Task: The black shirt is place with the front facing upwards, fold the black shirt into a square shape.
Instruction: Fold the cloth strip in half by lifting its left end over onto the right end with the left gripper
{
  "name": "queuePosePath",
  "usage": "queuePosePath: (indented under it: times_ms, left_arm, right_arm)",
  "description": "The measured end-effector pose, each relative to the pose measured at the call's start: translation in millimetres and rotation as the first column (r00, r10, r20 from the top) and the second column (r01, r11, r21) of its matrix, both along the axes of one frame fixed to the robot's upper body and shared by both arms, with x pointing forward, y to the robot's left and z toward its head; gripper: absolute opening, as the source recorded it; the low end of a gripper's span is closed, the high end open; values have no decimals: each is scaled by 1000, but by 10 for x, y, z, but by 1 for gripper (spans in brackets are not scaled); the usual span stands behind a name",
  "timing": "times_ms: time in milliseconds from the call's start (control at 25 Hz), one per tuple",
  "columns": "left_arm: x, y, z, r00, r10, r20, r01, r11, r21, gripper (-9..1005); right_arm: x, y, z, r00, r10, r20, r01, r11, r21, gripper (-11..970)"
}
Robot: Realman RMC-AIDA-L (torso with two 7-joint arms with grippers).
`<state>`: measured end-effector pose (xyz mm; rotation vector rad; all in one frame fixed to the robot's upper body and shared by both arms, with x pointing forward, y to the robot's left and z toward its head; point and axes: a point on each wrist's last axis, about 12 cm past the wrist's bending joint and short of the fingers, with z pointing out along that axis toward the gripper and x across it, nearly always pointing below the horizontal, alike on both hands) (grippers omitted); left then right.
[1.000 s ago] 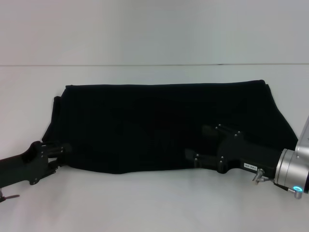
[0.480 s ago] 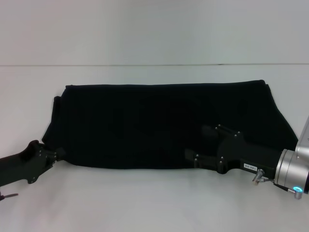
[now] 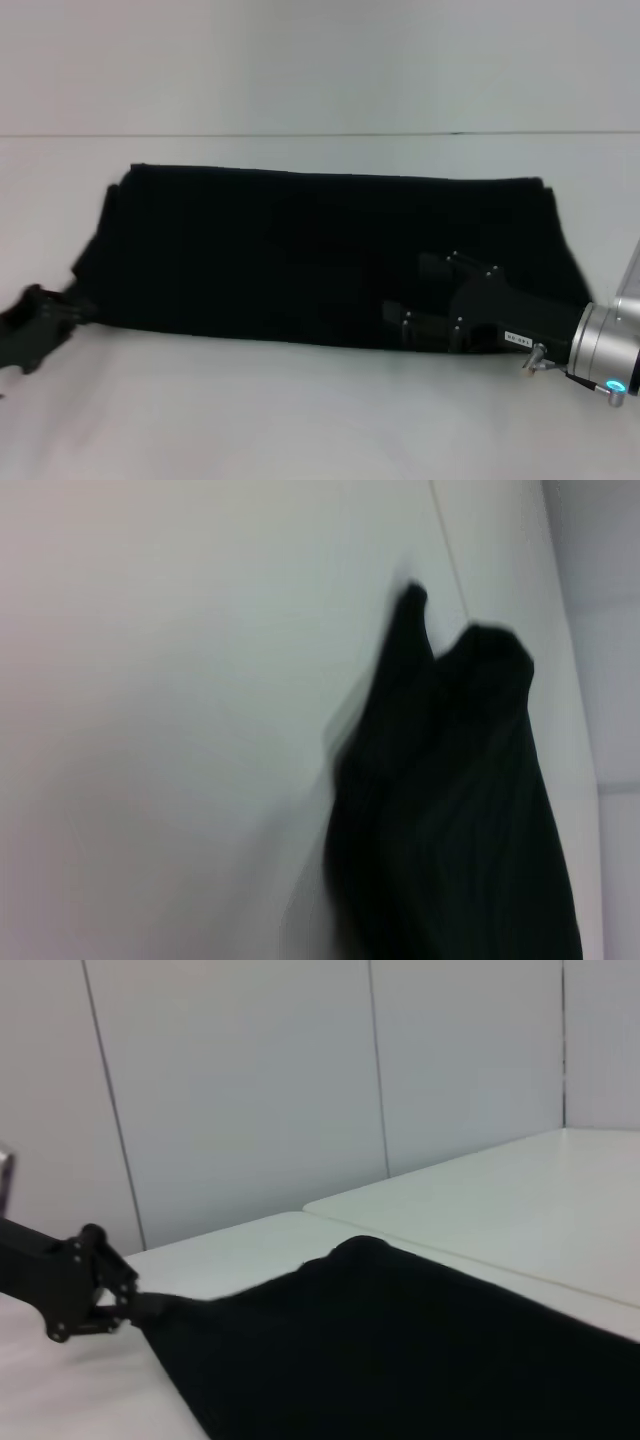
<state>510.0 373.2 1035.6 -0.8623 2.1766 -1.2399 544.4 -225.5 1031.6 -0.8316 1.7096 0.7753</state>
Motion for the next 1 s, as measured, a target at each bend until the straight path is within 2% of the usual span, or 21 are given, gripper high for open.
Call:
queuePosePath:
  times_ms: [360, 520, 680, 760, 840, 960, 1000]
  left_arm:
    - [-14, 535, 174, 985, 154, 78, -160, 983, 89, 24]
    - [6, 583, 231, 980, 166, 106, -175, 981, 83, 23]
    - [186, 417, 431, 973, 100, 208, -102, 995, 0, 24]
    - [351, 242, 595, 955, 52, 291, -36, 998, -60, 24]
    - [550, -11, 779, 928, -17, 372, 60, 993, -104, 24]
    - [822, -533, 1000, 877, -149, 457, 230, 965, -127, 24]
    - [908, -768, 1067, 853, -205, 480, 297, 947, -124, 24]
  right_arm:
    - [49, -40, 4, 998, -59, -5, 59, 998, 10, 929]
    - [30, -70, -27, 997, -74, -18, 74, 997, 3, 928]
    - [-44, -123, -88, 995, -87, -40, 87, 996, -1, 928]
    - [-95, -152, -121, 994, -93, -52, 93, 996, -1, 928]
    - [-174, -202, -167, 992, -106, -67, 106, 994, 5, 928]
    - [-298, -264, -217, 989, -118, -86, 120, 992, 25, 928]
    - [-330, -281, -231, 988, -122, -92, 126, 992, 30, 928]
